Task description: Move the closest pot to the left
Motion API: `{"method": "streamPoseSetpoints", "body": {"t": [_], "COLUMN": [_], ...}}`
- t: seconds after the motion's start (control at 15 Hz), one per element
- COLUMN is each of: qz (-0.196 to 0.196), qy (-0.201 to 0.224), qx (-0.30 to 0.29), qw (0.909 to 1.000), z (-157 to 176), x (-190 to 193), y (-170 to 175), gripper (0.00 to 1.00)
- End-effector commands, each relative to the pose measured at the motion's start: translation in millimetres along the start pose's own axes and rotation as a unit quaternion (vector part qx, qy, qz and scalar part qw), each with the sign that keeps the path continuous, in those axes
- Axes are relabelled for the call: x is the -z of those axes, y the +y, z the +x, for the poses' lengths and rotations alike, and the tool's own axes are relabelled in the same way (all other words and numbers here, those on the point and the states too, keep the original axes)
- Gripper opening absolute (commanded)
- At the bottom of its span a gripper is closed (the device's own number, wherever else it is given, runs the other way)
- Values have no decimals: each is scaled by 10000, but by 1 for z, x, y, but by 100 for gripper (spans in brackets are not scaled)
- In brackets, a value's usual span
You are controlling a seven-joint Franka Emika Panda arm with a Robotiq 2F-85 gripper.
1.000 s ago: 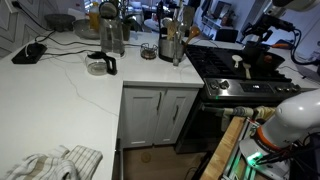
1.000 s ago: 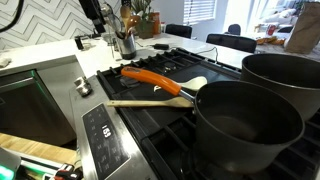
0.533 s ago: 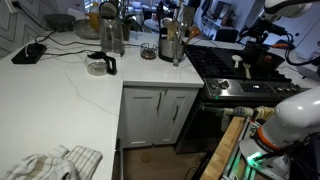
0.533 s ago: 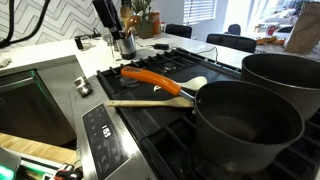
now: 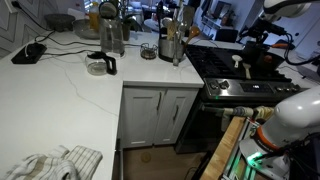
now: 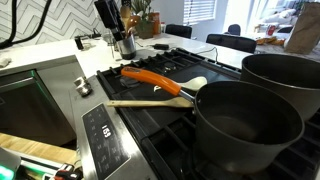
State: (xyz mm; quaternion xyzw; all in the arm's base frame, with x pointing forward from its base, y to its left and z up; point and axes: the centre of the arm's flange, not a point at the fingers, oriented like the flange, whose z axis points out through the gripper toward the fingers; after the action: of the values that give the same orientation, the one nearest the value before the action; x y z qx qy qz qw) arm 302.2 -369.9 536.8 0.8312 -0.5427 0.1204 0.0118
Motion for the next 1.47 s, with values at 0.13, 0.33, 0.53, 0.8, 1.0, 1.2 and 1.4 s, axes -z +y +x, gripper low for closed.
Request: {"method": "streamPoseSetpoints", "body": {"t": [0.13,0.33,0.53,0.8,1.0,1.2,1.4], "qz": [-123,-134,-127,-69,-103,-222,-242], "qy": [-179,5,288,704,765,572,573], "qx": [-1207,-1980,-2699,-3341,-3521,-3523,-3573], "qw": [9925,9801,9624,9399,9328,9339,9319], "z": [55,76,92,96,89,79,84], "x": [-21,-15,-4,6,0,-7,-6], "y": [25,47,74,116,147,176,175], "gripper": [100,100,100,100,100,100,100]}}
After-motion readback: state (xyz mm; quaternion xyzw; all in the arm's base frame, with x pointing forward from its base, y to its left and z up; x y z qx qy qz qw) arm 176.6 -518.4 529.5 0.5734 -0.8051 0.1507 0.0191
